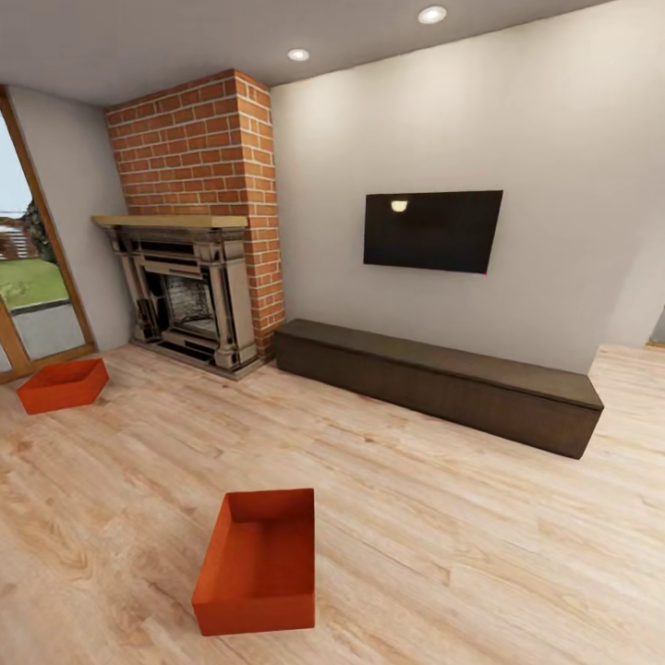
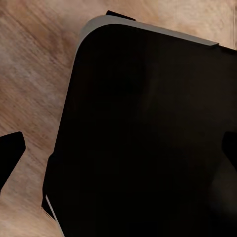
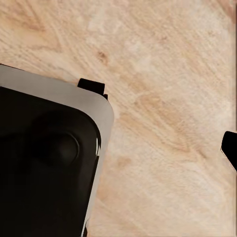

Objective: Move the two storage containers from the living room to the garage. In the garage, place one container on the floor and stack the other container on top of it (either order is fine).

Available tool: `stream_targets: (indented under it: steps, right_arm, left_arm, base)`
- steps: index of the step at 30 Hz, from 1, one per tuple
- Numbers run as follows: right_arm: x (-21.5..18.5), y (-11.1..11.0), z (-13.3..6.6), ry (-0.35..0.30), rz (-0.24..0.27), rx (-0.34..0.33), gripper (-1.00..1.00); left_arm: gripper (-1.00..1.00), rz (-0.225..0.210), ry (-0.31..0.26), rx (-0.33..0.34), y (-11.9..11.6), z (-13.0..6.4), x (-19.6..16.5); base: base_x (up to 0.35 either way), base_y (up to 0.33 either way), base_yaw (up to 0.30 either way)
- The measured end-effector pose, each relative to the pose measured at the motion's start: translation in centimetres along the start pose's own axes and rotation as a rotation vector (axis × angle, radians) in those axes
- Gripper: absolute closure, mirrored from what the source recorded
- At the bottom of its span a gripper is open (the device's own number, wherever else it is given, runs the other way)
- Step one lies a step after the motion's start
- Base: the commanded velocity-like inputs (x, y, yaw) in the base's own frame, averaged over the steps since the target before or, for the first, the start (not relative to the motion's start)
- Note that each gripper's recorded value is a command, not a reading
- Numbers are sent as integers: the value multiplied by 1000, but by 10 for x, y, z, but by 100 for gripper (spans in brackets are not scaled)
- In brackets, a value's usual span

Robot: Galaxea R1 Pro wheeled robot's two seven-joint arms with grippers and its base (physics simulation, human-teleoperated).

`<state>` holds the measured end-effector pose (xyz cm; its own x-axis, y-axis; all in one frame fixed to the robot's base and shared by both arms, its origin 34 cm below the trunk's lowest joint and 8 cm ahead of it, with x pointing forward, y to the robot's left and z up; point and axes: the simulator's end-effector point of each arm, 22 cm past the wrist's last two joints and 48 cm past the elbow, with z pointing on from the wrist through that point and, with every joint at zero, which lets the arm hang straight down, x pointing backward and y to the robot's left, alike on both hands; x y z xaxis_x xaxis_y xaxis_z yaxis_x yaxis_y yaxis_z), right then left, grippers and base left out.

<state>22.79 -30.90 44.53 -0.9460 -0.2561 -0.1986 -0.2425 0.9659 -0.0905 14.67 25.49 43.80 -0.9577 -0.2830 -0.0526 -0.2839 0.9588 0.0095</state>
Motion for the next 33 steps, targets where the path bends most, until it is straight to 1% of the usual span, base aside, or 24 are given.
stream_targets:
  steps: [5, 14, 33]
  right_arm:
    - [0, 0, 0, 0, 1, 0, -100]
    - [-1, 0, 0, 0, 1, 0, -100]
    - [-1, 1, 0, -1, 2, -1, -100]
  left_arm:
    - [-100, 0, -3, 0, 0, 0, -1]
    - [-100, 1, -5, 1, 0, 0, -1]
    - [-100, 0, -4, 0, 1, 0, -1]
  base:
    - [221, 0, 0]
    - [52, 0, 0]
    - [295, 7, 0]
